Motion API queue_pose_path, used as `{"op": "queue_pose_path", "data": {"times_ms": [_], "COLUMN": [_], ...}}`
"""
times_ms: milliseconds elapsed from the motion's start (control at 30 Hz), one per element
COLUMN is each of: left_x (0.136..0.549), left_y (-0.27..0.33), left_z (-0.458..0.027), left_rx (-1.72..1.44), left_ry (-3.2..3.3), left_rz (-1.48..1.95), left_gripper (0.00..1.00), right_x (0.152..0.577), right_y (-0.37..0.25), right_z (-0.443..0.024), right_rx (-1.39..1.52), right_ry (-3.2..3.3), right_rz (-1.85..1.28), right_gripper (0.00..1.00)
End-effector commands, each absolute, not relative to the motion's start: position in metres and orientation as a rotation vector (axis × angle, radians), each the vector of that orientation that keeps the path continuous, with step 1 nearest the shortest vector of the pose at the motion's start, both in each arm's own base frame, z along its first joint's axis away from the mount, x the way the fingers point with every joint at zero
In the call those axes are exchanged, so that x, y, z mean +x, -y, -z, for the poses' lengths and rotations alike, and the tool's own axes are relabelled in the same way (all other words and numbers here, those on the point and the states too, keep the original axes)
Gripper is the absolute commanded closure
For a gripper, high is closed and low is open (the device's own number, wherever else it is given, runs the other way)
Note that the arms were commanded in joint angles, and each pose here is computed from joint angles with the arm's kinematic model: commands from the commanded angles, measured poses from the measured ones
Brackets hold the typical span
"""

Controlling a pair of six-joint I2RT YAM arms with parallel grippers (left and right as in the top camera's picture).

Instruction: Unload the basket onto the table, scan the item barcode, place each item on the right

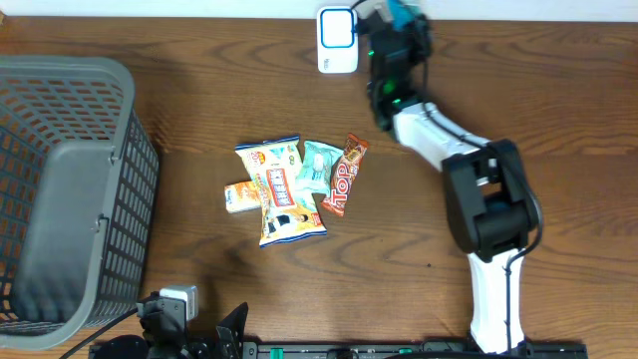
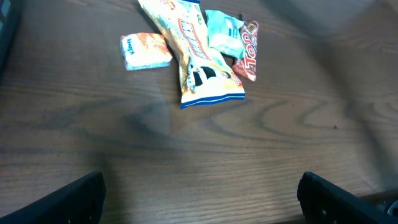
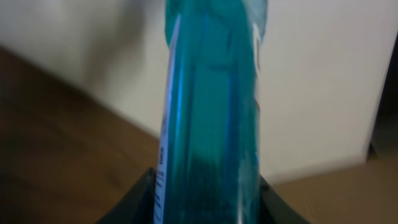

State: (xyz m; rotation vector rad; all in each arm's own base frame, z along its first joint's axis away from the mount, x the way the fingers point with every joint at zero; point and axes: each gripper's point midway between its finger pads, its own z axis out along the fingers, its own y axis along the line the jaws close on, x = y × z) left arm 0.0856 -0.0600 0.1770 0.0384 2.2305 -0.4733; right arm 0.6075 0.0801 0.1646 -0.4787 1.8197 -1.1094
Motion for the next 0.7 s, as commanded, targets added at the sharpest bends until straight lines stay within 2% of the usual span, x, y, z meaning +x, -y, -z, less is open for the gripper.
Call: {"op": "queue_pose_path", "data": {"times_ms": [0,267,467,667], "left_x": [0.085,0.085,0.085,0.085], "left_y": [0.061,0.061,0.061,0.061], "left_z": [-0.179,-0.179,-0.179,-0.179], "left_rx": [0.065,0.065,0.065,0.065], "left_ry": [-2.217,-2.217,-2.217,-2.217], "left_rz": [0.466,0.466,0.466,0.466], "left_gripper": [0.02,0.02,0.02,0.02], "right_x": [0.585,0.534,0.494,0.466], "right_y": [0.013,0.170,0.267,0.331], "right_z": [-0.212,-0.146,-0.112,-0.091], "right_rx": [-0.093,0.070,0.183,0.275], "right_ry": [-1.860,-2.213,-2.402,-2.476], "right_rz": [1.298,1.445,1.347,1.169], "right_gripper": [0.99,0.99,0.99,0.99]}}
